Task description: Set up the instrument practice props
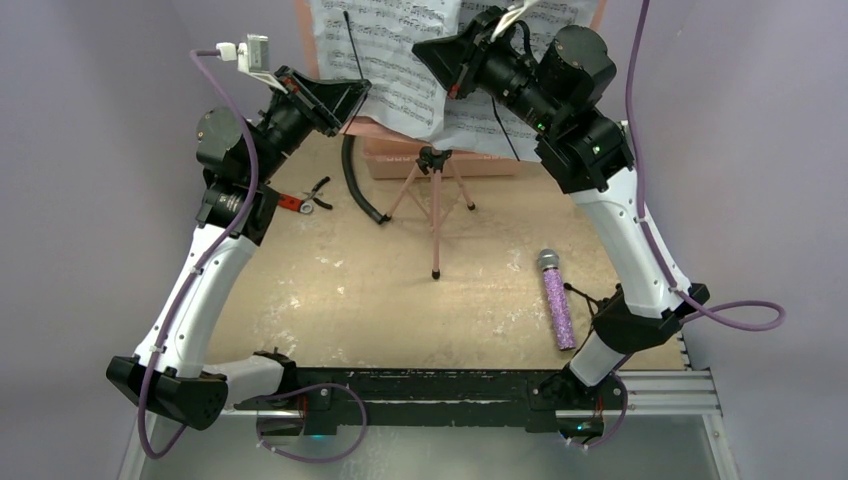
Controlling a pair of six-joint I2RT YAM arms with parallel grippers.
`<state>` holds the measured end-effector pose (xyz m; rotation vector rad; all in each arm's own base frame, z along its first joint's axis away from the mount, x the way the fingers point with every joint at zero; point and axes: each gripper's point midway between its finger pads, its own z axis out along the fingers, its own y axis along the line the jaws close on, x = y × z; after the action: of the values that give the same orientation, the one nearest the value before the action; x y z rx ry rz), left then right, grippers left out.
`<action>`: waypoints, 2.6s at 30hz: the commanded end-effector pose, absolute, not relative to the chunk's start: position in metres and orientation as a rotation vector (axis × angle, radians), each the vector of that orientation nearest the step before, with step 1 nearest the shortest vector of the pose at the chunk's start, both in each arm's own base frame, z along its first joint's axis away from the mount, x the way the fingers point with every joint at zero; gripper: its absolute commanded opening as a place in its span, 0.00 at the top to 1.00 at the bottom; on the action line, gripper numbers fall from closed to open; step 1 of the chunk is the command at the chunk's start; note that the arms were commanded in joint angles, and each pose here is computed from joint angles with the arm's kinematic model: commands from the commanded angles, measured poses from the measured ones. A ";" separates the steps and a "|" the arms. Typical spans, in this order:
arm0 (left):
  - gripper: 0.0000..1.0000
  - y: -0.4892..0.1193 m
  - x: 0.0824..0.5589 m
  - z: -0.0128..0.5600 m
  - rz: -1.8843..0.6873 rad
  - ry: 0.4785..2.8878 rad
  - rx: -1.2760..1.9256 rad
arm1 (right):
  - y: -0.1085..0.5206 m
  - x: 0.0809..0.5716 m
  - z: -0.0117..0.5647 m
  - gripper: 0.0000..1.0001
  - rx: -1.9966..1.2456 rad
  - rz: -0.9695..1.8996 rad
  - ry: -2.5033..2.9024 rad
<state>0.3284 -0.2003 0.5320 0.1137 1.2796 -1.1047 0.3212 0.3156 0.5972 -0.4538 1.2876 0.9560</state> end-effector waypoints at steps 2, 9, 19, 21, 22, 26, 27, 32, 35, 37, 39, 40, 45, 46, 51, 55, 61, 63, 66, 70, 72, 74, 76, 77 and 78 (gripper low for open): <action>1.00 -0.201 0.310 0.562 -1.120 1.156 0.170 | 0.316 0.312 0.619 1.00 -0.456 0.985 1.203; 1.00 -0.205 0.310 0.561 -1.128 1.156 0.181 | 0.326 0.314 0.615 1.00 -0.476 0.997 1.204; 1.00 -0.207 0.313 0.557 -1.133 1.166 0.176 | 0.335 0.318 0.607 1.00 -0.493 0.996 1.217; 1.00 -0.207 0.314 0.556 -1.136 1.169 0.172 | 0.336 0.319 0.608 1.00 -0.489 0.993 1.216; 1.00 -0.207 0.313 0.557 -1.138 1.169 0.173 | 0.335 0.319 0.609 1.00 -0.488 0.992 1.213; 1.00 -0.207 0.315 0.556 -1.142 1.171 0.163 | 0.334 0.318 0.612 1.00 -0.485 0.987 1.202; 1.00 -0.207 0.315 0.556 -1.143 1.172 0.158 | 0.334 0.317 0.613 1.00 -0.484 0.987 1.199; 0.82 -0.206 0.315 0.554 -1.152 1.175 0.141 | 0.330 0.316 0.617 0.82 -0.482 0.973 1.185; 0.73 -0.206 0.315 0.555 -1.160 1.177 0.131 | 0.326 0.315 0.621 0.69 -0.470 0.962 1.176; 0.63 -0.205 0.315 0.555 -1.166 1.178 0.116 | 0.323 0.313 0.624 0.64 -0.467 0.954 1.167; 0.52 -0.203 0.315 0.554 -1.166 1.178 0.104 | 0.320 0.312 0.627 0.61 -0.456 0.945 1.160; 0.49 -0.203 0.314 0.555 -1.166 1.175 0.099 | 0.318 0.312 0.628 0.60 -0.452 0.942 1.158; 0.39 -0.199 0.313 0.556 -1.159 1.174 0.079 | 0.312 0.311 0.626 0.56 -0.448 0.908 1.160; 0.38 -0.199 0.313 0.556 -1.158 1.176 0.077 | 0.310 0.311 0.625 0.55 -0.448 0.899 1.161; 0.34 -0.197 0.312 0.556 -1.159 1.177 0.061 | 0.302 0.312 0.623 0.54 -0.440 0.846 1.172; 0.32 -0.196 0.311 0.558 -1.161 1.175 0.051 | 0.293 0.314 0.620 0.53 -0.431 0.790 1.182; 0.21 -0.193 0.311 0.556 -1.152 1.182 0.033 | 0.281 0.314 0.623 0.52 -0.415 0.734 1.178; 0.21 -0.192 0.310 0.557 -1.149 1.180 0.034 | 0.278 0.314 0.624 0.52 -0.415 0.716 1.177; 0.20 -0.191 0.310 0.557 -1.140 1.181 0.027 | 0.272 0.314 0.622 0.51 -0.414 0.681 1.179; 0.19 -0.190 0.310 0.556 -1.134 1.185 0.023 | 0.266 0.312 0.626 0.50 -0.413 0.656 1.167; 0.18 -0.189 0.310 0.557 -1.131 1.182 0.023 | 0.265 0.309 0.628 0.50 -0.416 0.655 1.158; 0.13 -0.189 0.311 0.556 -1.131 1.185 0.020 | 0.263 0.306 0.629 0.49 -0.423 0.649 1.148; 0.10 -0.188 0.311 0.556 -1.124 1.185 0.018 | 0.258 0.301 0.631 0.47 -0.425 0.641 1.129; 0.08 -0.188 0.311 0.556 -1.119 1.187 0.016 | 0.260 0.296 0.632 0.47 -0.449 0.653 1.111; 0.07 -0.187 0.311 0.555 -1.113 1.187 0.014 | 0.258 0.293 0.633 0.46 -0.453 0.652 1.098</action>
<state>0.3196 -0.1926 0.5451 0.0112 1.2284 -1.1369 0.3138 0.2759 0.6050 -0.4542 1.2161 0.6729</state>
